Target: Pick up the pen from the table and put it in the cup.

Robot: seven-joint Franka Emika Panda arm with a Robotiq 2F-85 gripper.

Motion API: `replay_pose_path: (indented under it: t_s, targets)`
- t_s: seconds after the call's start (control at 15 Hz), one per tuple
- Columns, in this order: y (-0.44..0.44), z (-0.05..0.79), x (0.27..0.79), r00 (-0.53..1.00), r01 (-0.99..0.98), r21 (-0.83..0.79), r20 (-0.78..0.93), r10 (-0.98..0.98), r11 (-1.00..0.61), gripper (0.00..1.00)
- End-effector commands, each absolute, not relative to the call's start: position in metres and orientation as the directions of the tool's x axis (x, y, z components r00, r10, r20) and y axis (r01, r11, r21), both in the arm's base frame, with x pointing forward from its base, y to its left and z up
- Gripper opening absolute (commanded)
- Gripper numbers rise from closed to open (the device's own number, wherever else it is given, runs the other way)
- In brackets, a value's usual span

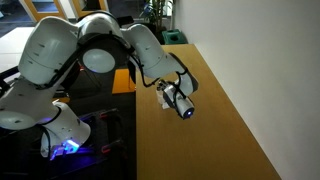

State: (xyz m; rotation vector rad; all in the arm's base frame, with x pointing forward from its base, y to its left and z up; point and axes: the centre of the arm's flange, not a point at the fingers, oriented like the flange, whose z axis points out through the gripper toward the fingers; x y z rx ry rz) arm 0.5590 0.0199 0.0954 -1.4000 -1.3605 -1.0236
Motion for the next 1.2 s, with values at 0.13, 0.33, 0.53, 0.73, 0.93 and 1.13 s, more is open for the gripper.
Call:
replay_pose_path:
  t_s: [0.13,0.33,0.53,0.73,0.93,1.13]
  targets:
    - [0.019,0.086,0.562,0.052,0.998,-0.057,0.958,0.28,0.008,0.05]
    - [0.016,0.079,0.562,0.069,0.998,-0.07,0.95,0.305,-0.007,0.05]
    - [0.015,0.074,0.563,0.082,0.997,-0.083,0.943,0.322,-0.011,0.46]
    - [0.017,0.071,0.563,0.082,0.996,-0.084,0.942,0.326,-0.007,0.66]
    - [0.022,0.079,0.559,0.074,0.997,-0.078,0.942,0.327,-0.002,0.9]
    - [0.03,0.104,0.55,0.061,0.998,-0.065,0.948,0.313,0.002,1.0]
